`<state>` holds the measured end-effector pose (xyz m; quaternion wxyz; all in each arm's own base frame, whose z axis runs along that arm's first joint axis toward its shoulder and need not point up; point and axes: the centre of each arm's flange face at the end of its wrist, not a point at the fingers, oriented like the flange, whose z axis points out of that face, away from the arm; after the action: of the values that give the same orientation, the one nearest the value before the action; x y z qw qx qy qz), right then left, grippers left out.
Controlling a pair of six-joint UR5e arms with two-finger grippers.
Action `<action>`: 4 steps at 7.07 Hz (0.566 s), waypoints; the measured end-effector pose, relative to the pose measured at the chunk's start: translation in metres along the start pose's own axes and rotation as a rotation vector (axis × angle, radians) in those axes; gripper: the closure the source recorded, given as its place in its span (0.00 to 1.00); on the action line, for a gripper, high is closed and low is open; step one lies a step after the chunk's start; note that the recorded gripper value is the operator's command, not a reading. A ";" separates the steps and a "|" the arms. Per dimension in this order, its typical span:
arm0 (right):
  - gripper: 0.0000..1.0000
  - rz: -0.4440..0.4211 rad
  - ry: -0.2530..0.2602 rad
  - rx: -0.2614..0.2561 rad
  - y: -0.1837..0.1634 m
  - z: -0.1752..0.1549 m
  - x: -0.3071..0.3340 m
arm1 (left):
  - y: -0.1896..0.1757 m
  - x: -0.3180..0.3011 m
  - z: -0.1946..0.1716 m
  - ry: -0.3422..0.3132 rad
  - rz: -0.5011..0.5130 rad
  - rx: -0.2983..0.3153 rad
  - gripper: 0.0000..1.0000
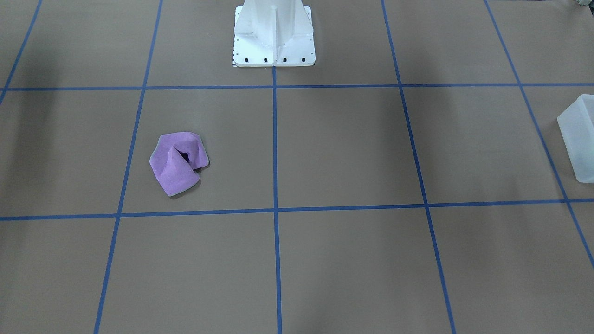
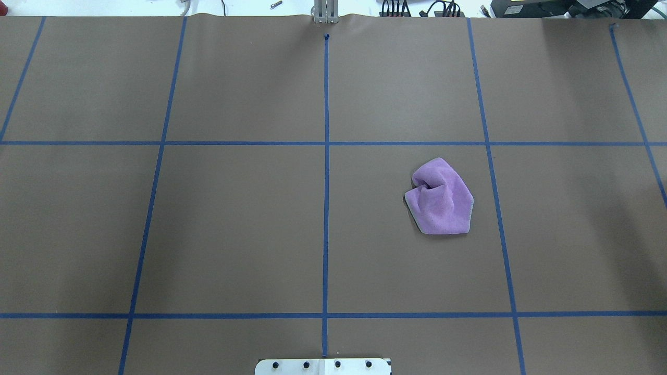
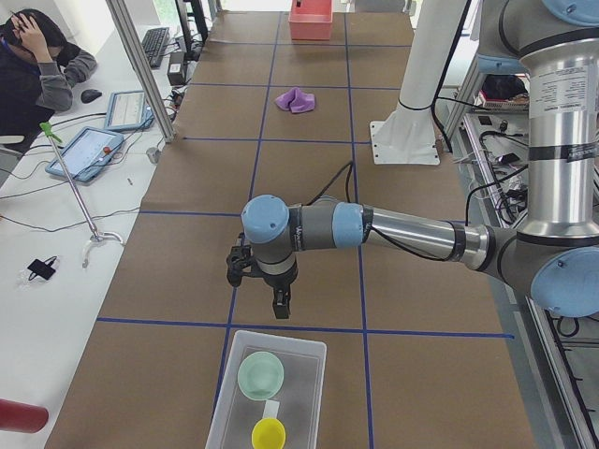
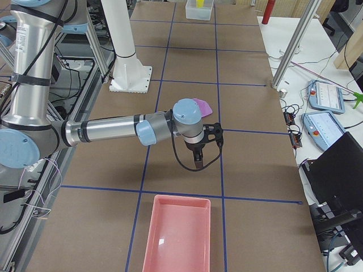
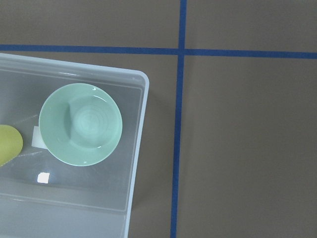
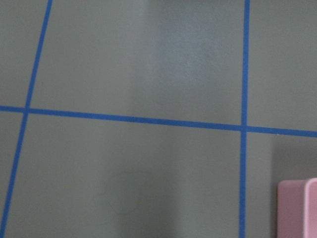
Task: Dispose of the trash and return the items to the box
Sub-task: 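Reach the right gripper down to the crumpled purple cloth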
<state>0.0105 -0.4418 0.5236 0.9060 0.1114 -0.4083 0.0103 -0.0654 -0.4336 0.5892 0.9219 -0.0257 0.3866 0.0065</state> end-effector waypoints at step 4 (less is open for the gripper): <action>0.00 0.165 0.013 0.035 -0.015 0.046 -0.214 | 0.003 0.009 -0.008 -0.001 0.019 0.016 0.02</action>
<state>-0.1639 -0.4504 0.3917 0.9026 0.0930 -0.4098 0.0930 -0.0647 -0.4314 0.5774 0.9222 -0.0146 0.3863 0.0121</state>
